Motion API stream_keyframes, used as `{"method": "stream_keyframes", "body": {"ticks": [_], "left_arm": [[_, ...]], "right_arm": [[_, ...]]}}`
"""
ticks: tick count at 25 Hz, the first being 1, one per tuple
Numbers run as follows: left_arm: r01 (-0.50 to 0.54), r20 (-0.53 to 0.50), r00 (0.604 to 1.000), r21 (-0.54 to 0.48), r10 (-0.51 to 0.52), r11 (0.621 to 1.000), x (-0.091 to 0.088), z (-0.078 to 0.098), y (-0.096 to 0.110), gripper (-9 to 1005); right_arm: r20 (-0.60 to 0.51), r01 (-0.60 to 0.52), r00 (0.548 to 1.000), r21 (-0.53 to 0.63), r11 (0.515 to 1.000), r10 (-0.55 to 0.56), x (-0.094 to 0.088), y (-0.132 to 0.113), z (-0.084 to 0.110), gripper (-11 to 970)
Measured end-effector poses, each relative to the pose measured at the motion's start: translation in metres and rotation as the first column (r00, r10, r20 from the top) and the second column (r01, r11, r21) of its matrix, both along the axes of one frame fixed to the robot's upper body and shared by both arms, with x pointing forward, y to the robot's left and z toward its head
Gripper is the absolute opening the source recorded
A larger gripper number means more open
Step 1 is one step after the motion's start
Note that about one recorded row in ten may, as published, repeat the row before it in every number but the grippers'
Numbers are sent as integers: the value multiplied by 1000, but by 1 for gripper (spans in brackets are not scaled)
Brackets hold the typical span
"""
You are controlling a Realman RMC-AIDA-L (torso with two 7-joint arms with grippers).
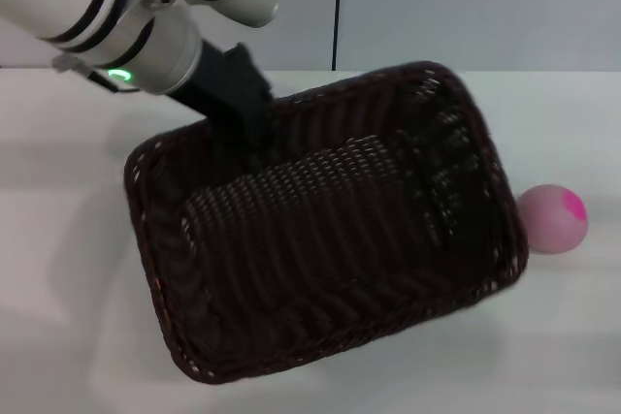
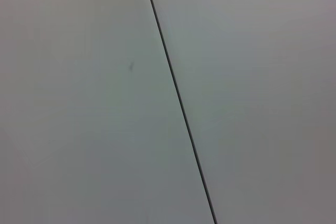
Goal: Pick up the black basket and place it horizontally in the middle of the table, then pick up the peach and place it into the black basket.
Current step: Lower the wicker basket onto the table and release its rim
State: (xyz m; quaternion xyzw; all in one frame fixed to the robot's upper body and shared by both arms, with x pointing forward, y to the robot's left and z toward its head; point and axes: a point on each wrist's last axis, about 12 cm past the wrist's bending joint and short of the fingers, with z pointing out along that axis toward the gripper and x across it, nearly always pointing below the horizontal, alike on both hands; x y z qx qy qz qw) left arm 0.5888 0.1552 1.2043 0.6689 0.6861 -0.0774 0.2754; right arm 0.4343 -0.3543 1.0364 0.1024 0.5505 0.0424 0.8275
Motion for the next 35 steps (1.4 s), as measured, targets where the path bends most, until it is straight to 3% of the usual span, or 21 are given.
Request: {"method": "stream_keyframes", "body": {"ticks": [7, 13, 35], "left_arm": [[182, 97, 979, -18, -180, 983, 2, 14, -16, 216], [261, 89, 958, 131, -274, 956, 5, 0, -32, 189], [223, 132, 959, 192, -250, 956, 0, -17, -32, 176]], "right_arm": [[-6, 2, 1000, 3, 1000, -2, -1, 0, -1, 711], [-17, -3, 1000, 18, 1000, 3, -5, 1, -4, 710], [-24, -6, 1000, 24, 1000, 7, -7, 2, -5, 711]]}}
